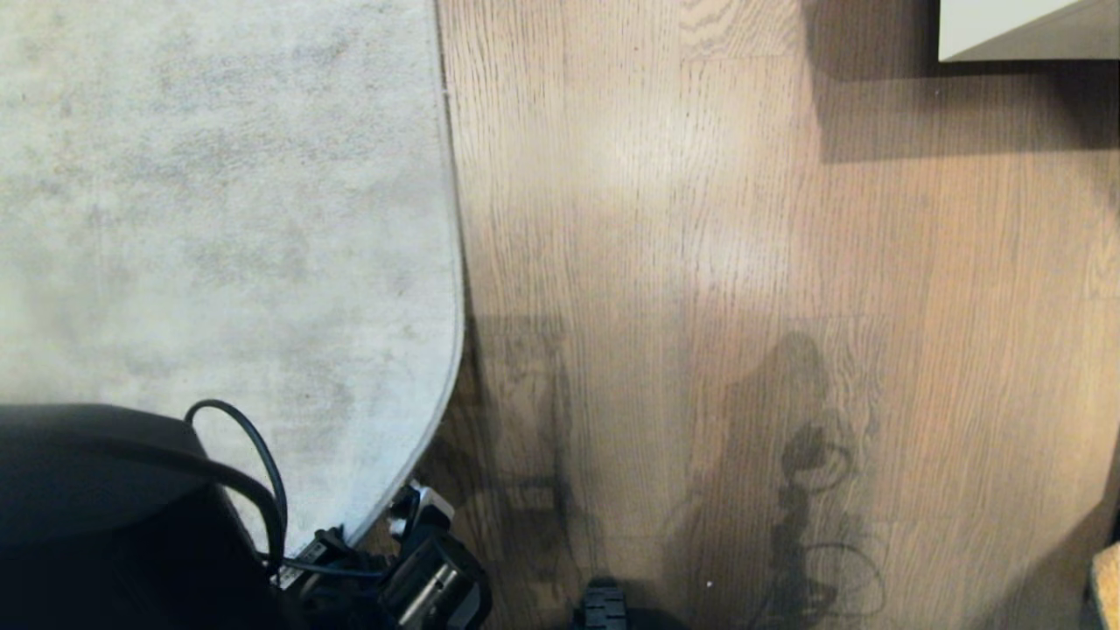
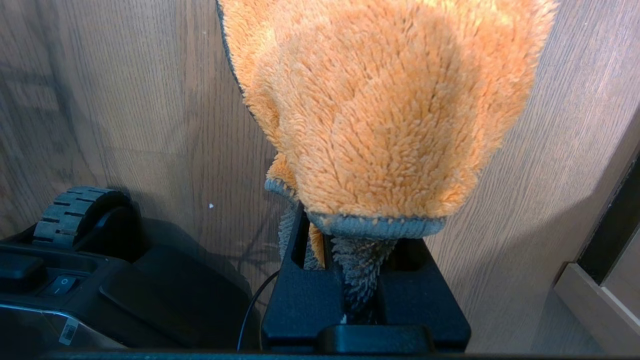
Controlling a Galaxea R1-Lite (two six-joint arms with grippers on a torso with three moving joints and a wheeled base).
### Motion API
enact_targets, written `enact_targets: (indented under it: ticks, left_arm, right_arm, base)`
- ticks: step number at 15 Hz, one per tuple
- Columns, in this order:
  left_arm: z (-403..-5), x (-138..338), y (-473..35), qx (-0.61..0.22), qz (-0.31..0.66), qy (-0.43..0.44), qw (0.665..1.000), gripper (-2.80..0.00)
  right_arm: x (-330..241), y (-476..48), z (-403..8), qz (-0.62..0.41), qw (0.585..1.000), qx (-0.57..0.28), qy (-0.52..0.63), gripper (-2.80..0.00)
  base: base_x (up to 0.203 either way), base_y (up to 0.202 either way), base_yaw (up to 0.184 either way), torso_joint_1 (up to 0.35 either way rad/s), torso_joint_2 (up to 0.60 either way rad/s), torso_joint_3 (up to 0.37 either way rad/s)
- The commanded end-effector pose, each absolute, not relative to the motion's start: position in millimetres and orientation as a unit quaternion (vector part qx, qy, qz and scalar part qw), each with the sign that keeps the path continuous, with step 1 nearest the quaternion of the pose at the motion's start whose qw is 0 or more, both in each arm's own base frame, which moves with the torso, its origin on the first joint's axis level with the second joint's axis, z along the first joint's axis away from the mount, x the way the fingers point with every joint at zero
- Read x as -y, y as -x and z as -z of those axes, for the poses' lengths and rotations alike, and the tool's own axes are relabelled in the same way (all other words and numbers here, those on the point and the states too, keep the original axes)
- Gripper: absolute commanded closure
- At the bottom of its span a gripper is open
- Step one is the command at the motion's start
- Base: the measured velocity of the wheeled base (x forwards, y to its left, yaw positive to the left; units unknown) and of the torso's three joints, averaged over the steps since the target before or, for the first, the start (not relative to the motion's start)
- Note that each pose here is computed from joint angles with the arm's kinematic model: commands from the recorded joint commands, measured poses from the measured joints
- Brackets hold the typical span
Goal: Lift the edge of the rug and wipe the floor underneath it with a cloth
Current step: Lift up the carpet
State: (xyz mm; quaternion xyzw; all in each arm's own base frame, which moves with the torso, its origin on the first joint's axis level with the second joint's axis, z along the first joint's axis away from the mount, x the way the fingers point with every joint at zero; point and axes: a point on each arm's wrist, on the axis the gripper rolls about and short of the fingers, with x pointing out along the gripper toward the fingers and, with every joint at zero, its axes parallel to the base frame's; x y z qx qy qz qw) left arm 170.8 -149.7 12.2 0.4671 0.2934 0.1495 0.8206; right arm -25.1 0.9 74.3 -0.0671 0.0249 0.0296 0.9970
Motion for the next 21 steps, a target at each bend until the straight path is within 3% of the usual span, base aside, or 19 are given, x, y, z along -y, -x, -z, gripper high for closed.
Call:
enact_targets:
  ticks: [1,13,21]
  left_arm:
    - [-20,150,-171,-0.283,-0.154,-0.455,0.830,0.00]
    - [-63,135,-169,-0.251,-0.181,-0.389,0.868,0.00]
    - [-92,126,-165,-0.288,-0.175,-0.428,0.839,0.00]
  right_arm:
    - [-1,25,-74,-0.030,0.997,-0.026,0.068,0.00]
    - [-1,25,-74,-0.030,0.997,-0.026,0.068,0.00]
    - [-1,25,-74,-0.030,0.997,-0.026,0.068,0.00]
  base:
    - [0.000,0.000,0.000,0.000,0.00,0.000]
    - [0.000,0.000,0.000,0.000,0.00,0.000]
    - [0.000,0.000,0.000,0.000,0.00,0.000]
